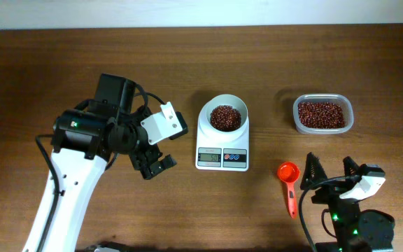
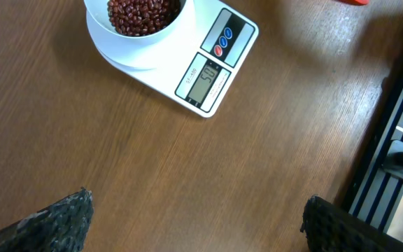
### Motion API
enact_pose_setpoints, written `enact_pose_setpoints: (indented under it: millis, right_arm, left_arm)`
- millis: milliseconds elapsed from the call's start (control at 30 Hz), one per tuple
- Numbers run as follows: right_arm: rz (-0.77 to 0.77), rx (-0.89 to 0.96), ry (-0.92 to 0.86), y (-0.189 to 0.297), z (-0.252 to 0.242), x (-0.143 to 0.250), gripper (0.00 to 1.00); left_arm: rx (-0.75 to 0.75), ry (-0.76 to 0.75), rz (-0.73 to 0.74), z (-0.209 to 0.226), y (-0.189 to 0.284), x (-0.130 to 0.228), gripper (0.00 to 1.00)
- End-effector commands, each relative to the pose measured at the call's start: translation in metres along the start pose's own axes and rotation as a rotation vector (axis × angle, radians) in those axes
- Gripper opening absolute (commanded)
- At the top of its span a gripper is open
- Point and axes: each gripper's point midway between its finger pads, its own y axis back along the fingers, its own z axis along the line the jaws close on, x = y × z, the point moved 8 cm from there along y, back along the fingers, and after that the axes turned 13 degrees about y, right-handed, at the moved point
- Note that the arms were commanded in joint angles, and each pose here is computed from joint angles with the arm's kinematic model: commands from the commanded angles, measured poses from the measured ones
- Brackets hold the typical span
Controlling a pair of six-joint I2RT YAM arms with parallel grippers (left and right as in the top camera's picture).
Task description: Scoop and weigh 50g on scale
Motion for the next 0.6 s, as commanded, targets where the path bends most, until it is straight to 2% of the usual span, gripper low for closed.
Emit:
enact_pose_setpoints:
  millis: [0,200,567]
  right_arm:
    - [-0.007,0.028,0.005,-0.002,-0.006,0.005,0.99]
    - [-0.08,0.03,0.123,-0.001,-0.005,-0.007,0.99]
    - [-0.101,0.057,0.124,-0.001,-0.008,-0.011,0.99]
  left_arm:
    - [-0.003,-0.016,-0.009,-0.002,0.003,0.001,0.99]
    - [-0.003,-0.015,-0.009,-0.002,0.003,0.001,0.99]
    - [-0.003,-0.016,-0.009,-0.002,0.003,0.001,0.99]
